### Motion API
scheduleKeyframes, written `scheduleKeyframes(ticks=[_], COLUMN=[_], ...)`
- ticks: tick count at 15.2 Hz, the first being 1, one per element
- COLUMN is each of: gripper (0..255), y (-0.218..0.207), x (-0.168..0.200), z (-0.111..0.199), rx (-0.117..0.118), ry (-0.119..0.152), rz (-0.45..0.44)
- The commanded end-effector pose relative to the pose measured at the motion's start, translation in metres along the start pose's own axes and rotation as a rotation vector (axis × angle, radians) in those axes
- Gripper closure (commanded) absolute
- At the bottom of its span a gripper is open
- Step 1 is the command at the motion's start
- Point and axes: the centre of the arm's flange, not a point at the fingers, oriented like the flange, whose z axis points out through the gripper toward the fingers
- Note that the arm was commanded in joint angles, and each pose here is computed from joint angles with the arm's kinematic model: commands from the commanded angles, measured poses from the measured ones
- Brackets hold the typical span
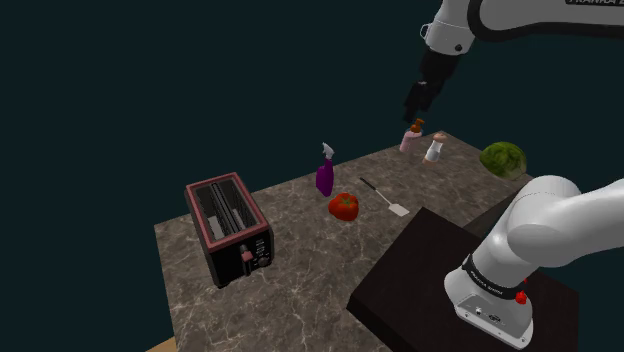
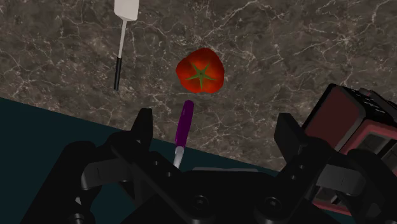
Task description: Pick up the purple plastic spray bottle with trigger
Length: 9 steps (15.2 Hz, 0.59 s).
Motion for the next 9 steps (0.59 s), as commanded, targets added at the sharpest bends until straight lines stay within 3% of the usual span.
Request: scheduleKeyframes(ticks=[1,9], gripper=[0,0], y=[0.0,0.011], x=[0.0,0.085], z=[0.0,0.071], rx=[0.0,0.002], ry=[0.0,-0.048], rz=[0.0,0.022])
